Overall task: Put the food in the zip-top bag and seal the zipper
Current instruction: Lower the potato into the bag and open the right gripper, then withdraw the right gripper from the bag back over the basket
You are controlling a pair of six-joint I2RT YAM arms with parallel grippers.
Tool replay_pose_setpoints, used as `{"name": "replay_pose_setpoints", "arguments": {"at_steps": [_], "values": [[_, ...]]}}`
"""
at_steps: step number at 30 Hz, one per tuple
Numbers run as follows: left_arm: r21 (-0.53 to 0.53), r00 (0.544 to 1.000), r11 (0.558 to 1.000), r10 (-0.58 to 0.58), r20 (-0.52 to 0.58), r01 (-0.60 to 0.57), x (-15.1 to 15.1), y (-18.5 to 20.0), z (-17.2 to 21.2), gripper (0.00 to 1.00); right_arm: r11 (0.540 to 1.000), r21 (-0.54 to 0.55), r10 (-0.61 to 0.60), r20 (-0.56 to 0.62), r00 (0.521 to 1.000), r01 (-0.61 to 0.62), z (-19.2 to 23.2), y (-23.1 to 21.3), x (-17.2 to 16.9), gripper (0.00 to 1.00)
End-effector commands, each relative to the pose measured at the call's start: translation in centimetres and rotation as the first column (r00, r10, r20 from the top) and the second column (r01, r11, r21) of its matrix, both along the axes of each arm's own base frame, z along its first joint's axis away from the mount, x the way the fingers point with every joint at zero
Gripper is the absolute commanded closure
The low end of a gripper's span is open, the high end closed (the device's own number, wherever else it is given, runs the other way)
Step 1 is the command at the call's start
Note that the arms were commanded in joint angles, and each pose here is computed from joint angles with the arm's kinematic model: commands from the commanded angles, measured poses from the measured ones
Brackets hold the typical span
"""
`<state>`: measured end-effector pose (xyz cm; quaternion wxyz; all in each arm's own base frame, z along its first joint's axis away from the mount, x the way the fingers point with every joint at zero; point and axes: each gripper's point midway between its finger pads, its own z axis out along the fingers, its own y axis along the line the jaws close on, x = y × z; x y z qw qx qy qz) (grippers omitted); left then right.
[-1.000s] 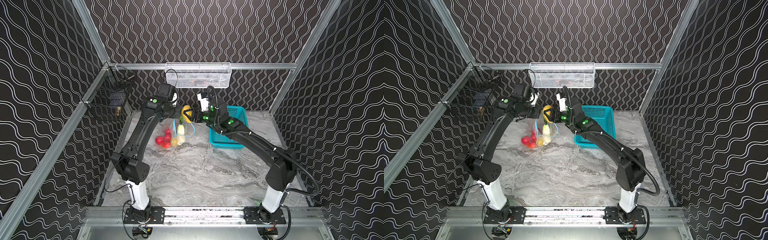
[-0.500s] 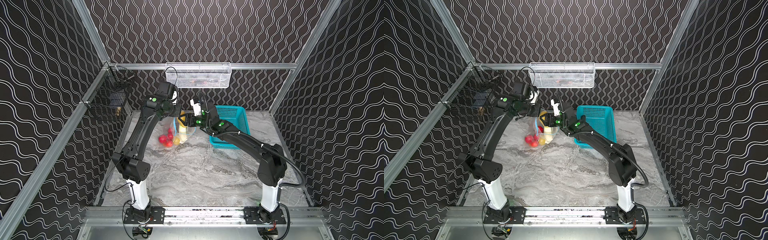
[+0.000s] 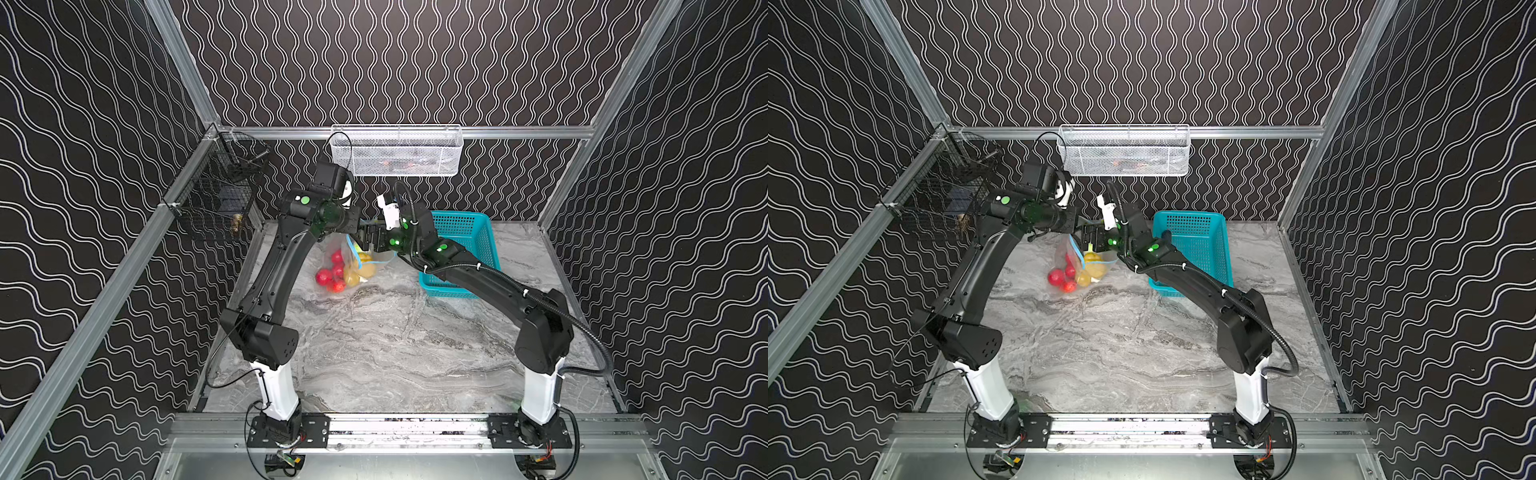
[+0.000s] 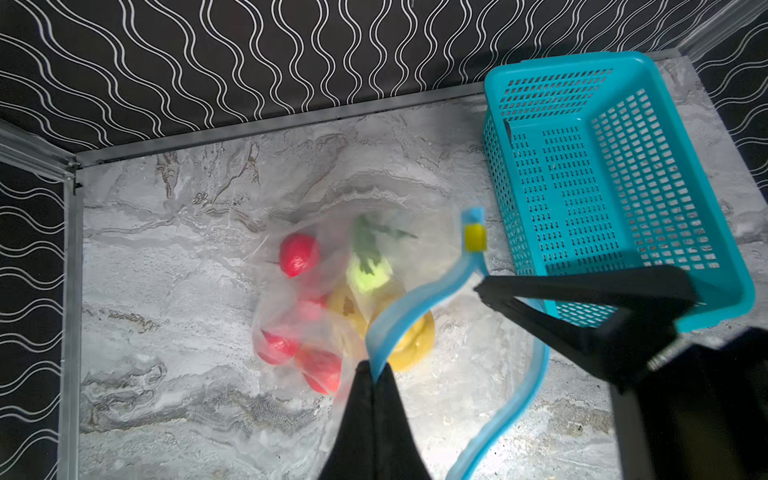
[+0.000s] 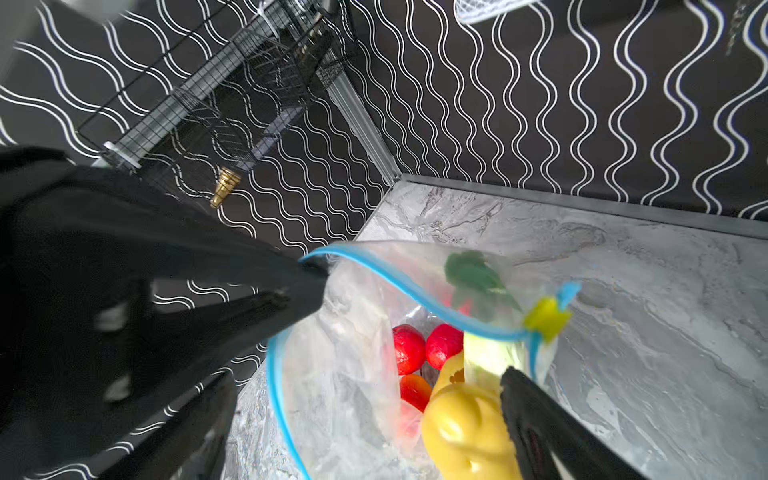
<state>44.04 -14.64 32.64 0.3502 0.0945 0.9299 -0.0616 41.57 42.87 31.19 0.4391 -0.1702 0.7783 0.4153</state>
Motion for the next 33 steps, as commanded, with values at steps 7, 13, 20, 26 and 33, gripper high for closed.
{"name": "replay_pose_setpoints", "arguments": {"at_steps": [7, 13, 20, 26, 33], "values": [[0.034, 1.000, 0.999, 0.011, 0.014, -0.011, 0.4, 0.5, -0.6, 1.00, 1.000, 0.024, -0.013, 0.054, 0.998, 0.011, 2.6, -1.2, -0.9, 0.01], [0.045, 1.000, 0.999, 0.014, 0.013, -0.014, 0.1, 0.8, -1.0, 1.00, 1.000, 0.006, -0.031, 0.058, 0.998, 0.030, 3.1, -2.1, -1.1, 0.01], [0.070, 1.000, 0.998, 0.003, 0.018, -0.005, 0.0, 1.0, -1.3, 1.00, 0.998, -0.025, -0.051, 0.027, 0.998, 0.052, 2.5, -3.0, -0.4, 0.01], [0.050, 0.998, 0.997, -0.065, -0.003, 0.065, -0.2, -0.1, -1.4, 1.00, 0.982, -0.087, -0.172, -0.035, 0.984, 0.169, 0.1, -5.3, 1.6, 0.01], [0.058, 0.997, 0.996, -0.069, -0.023, 0.070, -0.7, 0.1, -2.6, 1.00, 0.963, -0.088, -0.262, -0.085, 0.961, 0.255, -0.9, -8.2, 3.1, 0.01]]}}
